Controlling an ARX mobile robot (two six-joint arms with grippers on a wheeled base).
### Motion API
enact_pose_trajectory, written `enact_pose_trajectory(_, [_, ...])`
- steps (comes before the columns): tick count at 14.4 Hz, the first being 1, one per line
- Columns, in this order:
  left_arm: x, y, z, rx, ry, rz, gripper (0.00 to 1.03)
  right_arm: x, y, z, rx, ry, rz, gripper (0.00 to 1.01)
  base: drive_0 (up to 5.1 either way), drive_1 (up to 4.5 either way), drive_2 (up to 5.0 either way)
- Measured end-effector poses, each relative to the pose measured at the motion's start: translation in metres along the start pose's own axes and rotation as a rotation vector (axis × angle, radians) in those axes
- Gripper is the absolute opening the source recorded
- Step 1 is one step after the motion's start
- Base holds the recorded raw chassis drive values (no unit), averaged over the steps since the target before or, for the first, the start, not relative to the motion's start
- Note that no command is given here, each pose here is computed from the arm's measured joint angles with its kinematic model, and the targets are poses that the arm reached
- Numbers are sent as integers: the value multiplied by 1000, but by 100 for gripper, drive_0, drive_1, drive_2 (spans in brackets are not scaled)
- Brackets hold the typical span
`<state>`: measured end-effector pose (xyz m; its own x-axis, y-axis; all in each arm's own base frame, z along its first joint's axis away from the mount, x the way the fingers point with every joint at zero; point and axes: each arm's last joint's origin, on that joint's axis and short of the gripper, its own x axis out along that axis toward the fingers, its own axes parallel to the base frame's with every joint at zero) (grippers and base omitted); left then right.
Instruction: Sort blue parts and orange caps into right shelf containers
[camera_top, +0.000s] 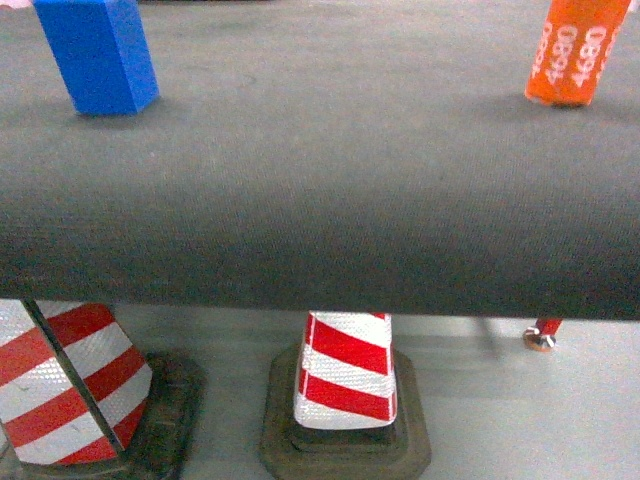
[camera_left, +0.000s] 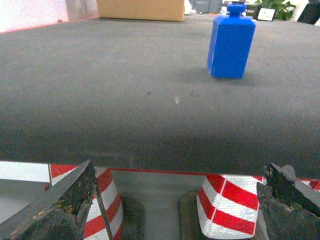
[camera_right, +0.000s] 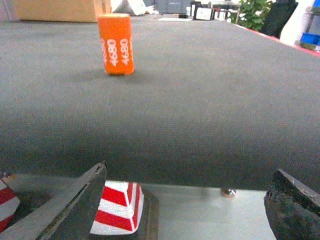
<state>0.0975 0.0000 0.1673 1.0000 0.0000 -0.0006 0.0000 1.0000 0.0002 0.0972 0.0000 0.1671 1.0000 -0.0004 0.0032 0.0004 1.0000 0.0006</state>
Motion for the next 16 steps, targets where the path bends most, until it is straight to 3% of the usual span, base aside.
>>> enact_pose_trajectory(16, [0, 0, 0, 0, -1, 0, 98, 0, 0, 0, 0, 0, 0, 98, 0, 0, 0])
